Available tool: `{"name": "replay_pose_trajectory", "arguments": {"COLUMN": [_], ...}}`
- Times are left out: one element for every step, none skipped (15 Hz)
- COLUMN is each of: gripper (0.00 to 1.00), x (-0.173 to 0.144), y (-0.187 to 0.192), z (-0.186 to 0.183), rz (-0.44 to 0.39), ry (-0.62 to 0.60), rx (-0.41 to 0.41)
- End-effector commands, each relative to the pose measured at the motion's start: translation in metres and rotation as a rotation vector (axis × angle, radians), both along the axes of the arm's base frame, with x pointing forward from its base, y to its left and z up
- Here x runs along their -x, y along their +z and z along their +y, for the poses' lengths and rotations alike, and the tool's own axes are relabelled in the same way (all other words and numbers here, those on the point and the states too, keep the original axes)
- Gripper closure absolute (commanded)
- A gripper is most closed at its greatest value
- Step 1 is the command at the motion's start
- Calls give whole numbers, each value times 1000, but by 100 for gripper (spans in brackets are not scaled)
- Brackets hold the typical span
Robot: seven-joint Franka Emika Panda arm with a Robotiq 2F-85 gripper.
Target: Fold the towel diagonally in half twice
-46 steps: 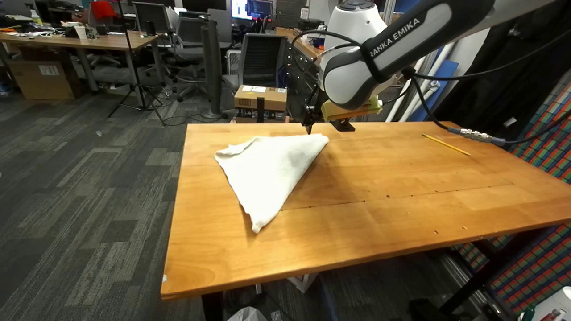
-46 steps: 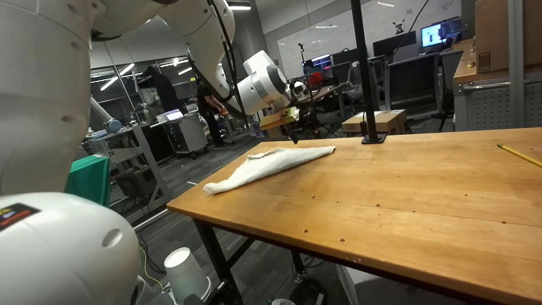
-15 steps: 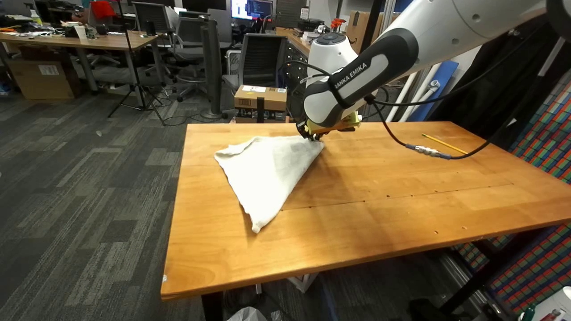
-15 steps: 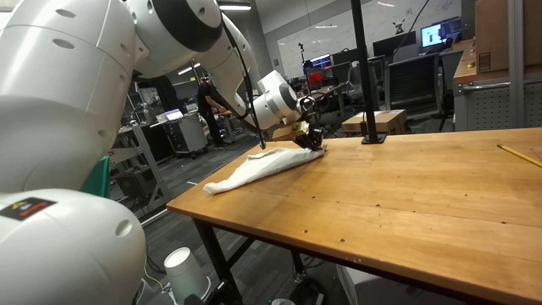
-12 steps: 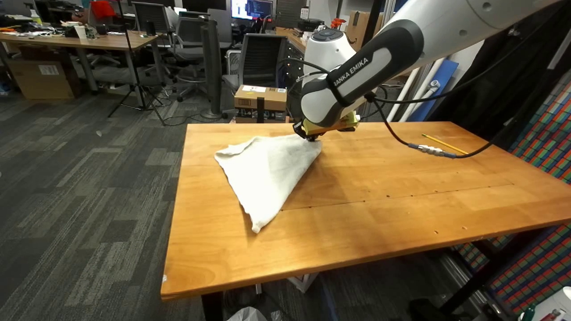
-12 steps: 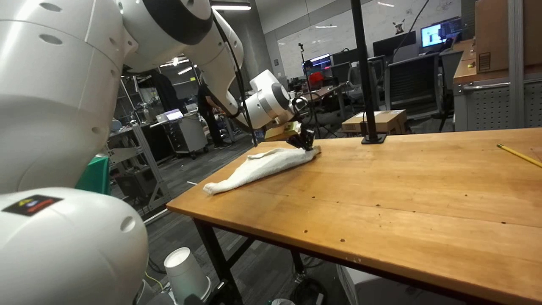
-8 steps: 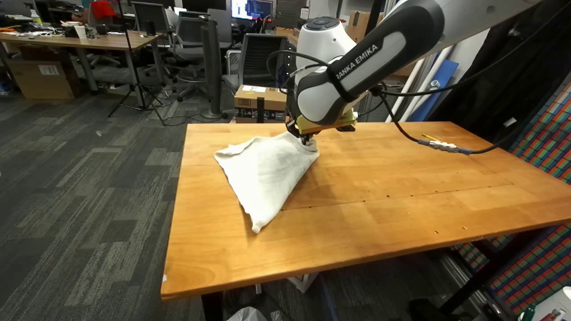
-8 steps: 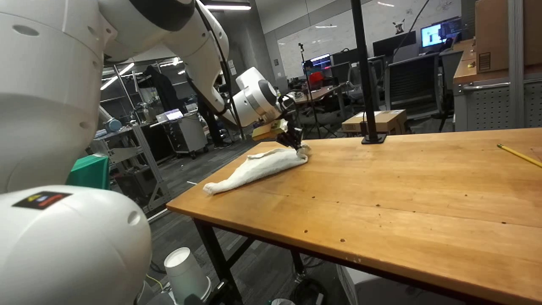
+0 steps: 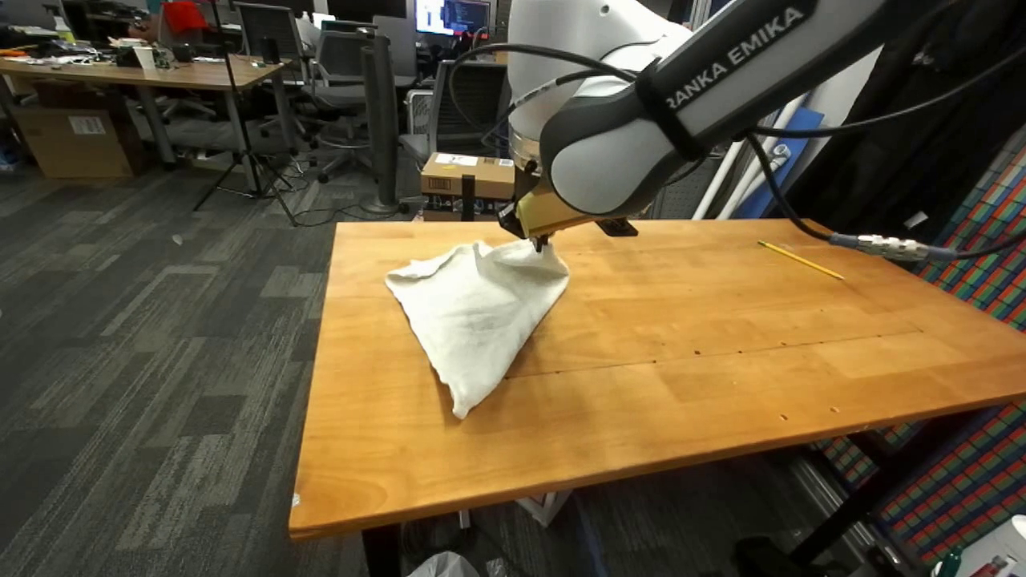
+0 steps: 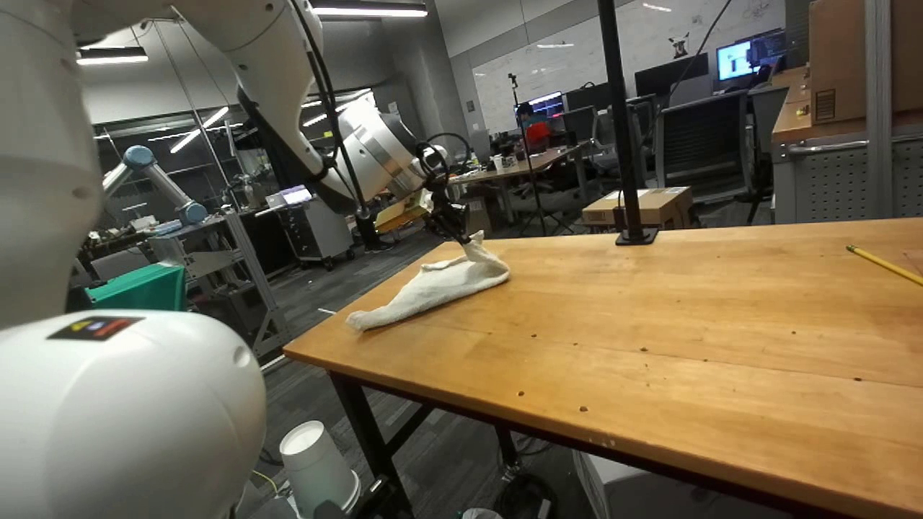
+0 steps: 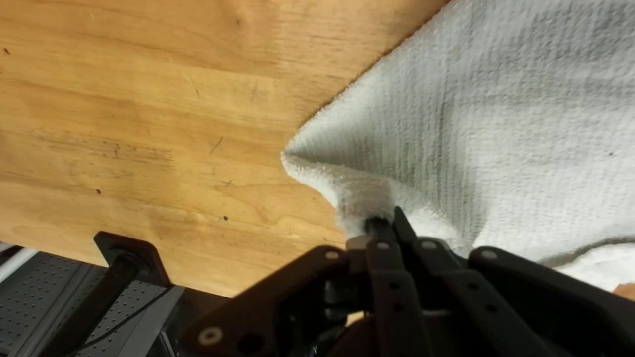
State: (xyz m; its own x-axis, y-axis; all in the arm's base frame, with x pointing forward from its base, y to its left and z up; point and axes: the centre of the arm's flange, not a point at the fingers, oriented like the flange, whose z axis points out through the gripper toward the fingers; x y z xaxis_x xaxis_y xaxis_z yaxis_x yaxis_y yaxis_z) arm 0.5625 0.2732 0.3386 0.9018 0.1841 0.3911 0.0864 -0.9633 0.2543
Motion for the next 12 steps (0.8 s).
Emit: {"name": "replay_pose_trajectory", "arguments": {"gripper": [100,100,100,100,100,100,100,100,100,100,100,100], "x": [53,64,71,79,87,93,100,107,113,118,123,127], "y": [25,26,28,28,29,29,29,28,29,28,28,28], "z": [16,24,30,37,44,51,56,61,66,70,76,81], "rz": [-21,-16,-10,3,15,27,39,50,61,69,80,92], "ry": [-10,-22,-32,-51,-66,-77,-90,-102,-115,-126,-137,-148], "rx": [29,44,56,68,85,110,134,162,187,218,251,291]}}
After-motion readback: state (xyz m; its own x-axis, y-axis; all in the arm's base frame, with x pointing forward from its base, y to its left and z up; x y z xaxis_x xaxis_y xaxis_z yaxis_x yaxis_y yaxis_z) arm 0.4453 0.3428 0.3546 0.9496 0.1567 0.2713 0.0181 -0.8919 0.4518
